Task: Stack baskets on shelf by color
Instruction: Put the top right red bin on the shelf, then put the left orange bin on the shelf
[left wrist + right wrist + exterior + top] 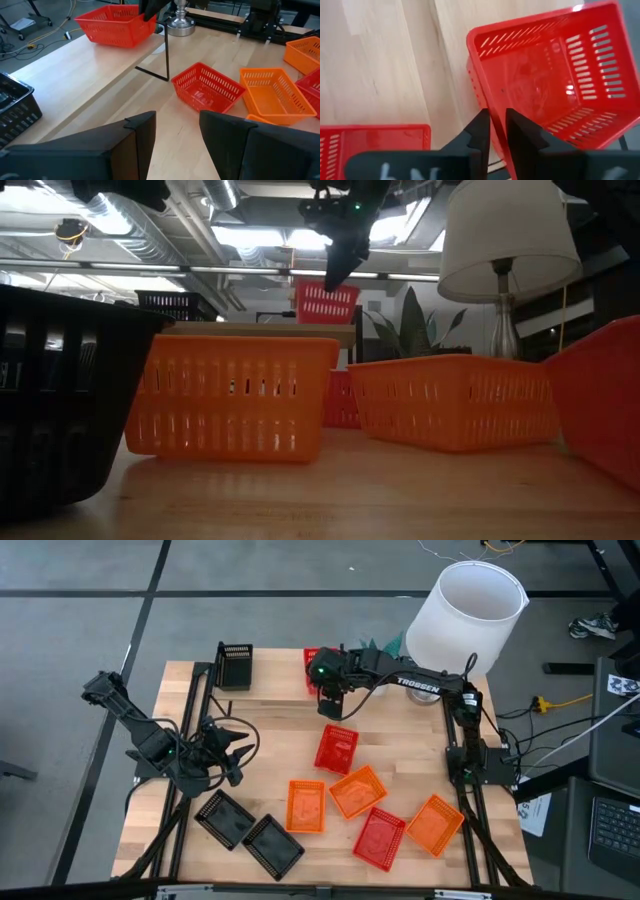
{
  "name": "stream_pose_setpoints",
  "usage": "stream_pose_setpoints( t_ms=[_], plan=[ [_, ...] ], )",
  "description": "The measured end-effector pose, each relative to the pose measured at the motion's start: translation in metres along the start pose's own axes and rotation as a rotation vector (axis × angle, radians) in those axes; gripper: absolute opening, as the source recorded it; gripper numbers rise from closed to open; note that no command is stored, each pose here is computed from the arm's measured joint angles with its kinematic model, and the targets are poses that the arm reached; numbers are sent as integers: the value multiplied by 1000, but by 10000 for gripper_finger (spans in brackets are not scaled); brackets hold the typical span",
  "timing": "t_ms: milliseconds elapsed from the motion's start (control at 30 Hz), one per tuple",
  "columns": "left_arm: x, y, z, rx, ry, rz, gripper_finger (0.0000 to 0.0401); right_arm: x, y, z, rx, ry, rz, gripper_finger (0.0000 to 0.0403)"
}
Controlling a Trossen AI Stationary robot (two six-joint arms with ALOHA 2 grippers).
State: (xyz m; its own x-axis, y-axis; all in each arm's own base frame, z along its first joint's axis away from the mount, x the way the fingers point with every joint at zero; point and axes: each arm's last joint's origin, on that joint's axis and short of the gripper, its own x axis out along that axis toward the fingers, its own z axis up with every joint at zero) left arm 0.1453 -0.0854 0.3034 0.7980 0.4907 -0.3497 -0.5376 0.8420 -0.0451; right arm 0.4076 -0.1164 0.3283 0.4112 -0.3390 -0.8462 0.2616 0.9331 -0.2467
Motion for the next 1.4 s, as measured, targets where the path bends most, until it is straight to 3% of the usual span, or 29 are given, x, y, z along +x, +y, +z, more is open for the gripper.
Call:
stream_pose_setpoints(
  t_ms=[533,767,900,1133,1233,1400],
  plan=[
    [0,0,0,12,7,-3,145,0,1,5,15,-58,38,63],
    [0,0,-1,15,8,-1,145,-3,3,8,12,-87,138,63],
    [3,-4,-4,35,15,6,145,-21,8,8,0,-66,255,63],
    [6,-8,-7,58,23,16,145,-55,43,-12,-109,142,647,63],
    [6,-9,-8,63,25,18,145,-59,62,-25,-191,264,690,63],
    [6,-10,-7,54,24,16,145,-54,102,-36,-277,334,741,63]
  ],
)
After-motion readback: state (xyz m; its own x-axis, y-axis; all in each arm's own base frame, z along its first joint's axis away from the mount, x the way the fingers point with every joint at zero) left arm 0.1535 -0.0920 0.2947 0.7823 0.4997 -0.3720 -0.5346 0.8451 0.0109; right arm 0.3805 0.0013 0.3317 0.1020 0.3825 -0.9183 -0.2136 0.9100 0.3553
